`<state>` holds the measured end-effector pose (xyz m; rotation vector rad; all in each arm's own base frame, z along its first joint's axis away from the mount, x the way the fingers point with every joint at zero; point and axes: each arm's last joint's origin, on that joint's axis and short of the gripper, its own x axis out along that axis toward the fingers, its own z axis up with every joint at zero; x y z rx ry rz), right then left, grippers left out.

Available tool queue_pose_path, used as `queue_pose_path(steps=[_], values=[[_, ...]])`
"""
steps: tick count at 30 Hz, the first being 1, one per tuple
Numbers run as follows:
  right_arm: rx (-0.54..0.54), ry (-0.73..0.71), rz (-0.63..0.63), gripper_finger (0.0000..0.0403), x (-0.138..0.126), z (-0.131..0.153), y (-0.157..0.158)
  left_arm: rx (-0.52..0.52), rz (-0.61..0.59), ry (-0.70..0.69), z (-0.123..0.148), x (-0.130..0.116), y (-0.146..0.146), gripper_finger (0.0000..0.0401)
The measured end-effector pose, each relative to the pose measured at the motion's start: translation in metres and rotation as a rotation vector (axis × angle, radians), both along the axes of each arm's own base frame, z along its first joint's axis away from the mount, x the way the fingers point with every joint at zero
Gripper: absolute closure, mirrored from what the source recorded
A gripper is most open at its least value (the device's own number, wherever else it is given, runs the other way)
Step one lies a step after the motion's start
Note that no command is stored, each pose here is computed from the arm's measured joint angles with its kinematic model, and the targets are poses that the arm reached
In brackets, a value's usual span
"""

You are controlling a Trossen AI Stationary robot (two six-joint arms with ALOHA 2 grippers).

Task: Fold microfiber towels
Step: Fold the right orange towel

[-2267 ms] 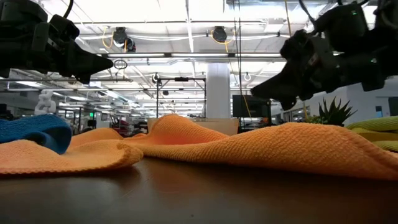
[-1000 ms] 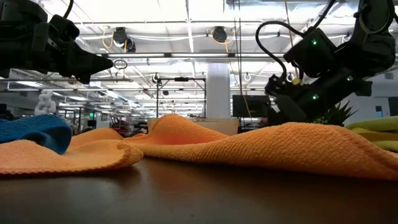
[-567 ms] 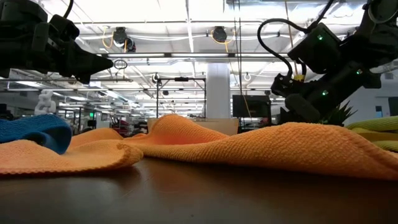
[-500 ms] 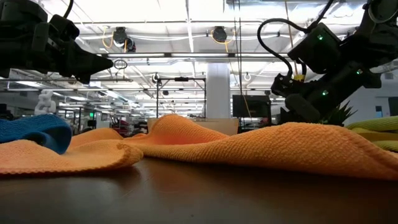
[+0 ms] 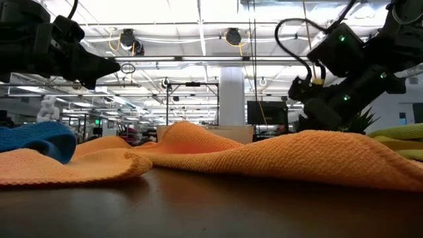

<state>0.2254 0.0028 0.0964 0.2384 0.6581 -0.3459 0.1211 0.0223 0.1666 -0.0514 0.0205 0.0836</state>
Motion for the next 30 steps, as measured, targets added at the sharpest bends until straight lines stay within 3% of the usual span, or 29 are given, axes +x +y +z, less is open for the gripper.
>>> queue_pose_path(steps=[9,16,23,30], values=[[-0.101,-0.285,0.058,0.0401,0.015,0.052,0.0,-0.24,-0.004,-0.088,0.007,0.0,0.0,0.0359],[-0.113,-0.356,0.062,0.0402,0.012,0.07,0.001,-0.431,-0.036,-0.126,0.009,0.001,-0.003,0.0359],[-0.113,-0.356,0.06,0.0402,0.012,0.07,0.0,-0.278,-0.184,-0.037,0.003,0.007,-0.025,0.0359],[-0.114,-0.359,0.059,0.0402,0.012,0.07,0.0,-0.118,-0.253,-0.105,0.008,0.013,-0.049,0.0359]])
